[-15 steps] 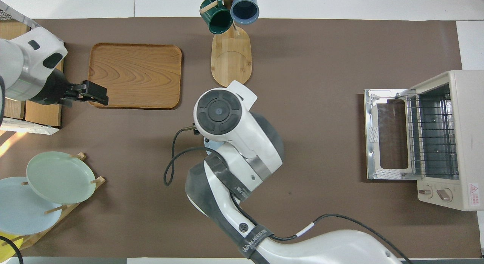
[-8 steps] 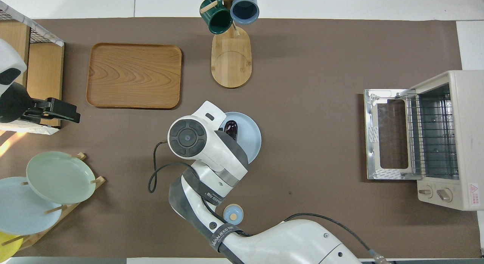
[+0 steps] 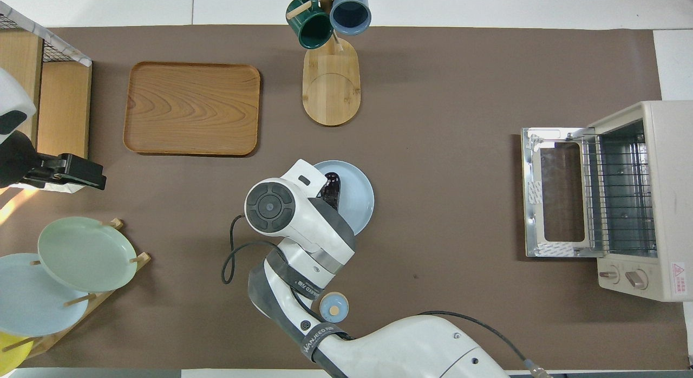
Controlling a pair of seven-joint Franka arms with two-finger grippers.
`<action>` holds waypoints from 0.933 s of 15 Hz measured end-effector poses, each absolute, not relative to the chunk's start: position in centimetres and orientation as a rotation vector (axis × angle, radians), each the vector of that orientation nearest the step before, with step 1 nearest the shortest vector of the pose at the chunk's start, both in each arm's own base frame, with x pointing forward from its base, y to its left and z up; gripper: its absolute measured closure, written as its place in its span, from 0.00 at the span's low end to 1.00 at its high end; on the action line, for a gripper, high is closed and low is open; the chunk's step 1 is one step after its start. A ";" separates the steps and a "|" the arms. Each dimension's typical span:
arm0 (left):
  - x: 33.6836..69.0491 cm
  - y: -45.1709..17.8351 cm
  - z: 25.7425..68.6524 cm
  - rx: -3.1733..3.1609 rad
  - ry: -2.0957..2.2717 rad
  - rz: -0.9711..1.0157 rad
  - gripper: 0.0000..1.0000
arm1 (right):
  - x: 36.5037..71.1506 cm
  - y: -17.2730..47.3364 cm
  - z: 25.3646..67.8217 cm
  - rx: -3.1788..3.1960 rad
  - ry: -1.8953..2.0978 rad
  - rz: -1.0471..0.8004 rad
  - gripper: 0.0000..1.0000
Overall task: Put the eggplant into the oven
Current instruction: 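Grasp the eggplant on the blue plate with the right gripper, then carry the eggplant with the right gripper into the open oven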
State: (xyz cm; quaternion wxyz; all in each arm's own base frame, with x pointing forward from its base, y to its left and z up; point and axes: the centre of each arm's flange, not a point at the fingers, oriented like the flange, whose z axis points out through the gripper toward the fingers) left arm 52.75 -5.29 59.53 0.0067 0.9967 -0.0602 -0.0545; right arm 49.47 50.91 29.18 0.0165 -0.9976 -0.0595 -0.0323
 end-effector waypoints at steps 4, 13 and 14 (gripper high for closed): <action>53.4 -5.4 60.0 3.121 -0.191 -0.084 0.00 | 49.3 50.9 30.1 -3.126 -0.231 -0.132 0.95; 53.2 -5.0 62.2 3.122 -0.180 -0.098 0.00 | 53.7 41.3 42.2 -3.421 -0.314 -0.116 0.97; 53.2 -5.2 62.1 3.122 -0.185 -0.102 0.00 | 54.5 37.9 43.5 -3.430 -0.266 -0.089 0.97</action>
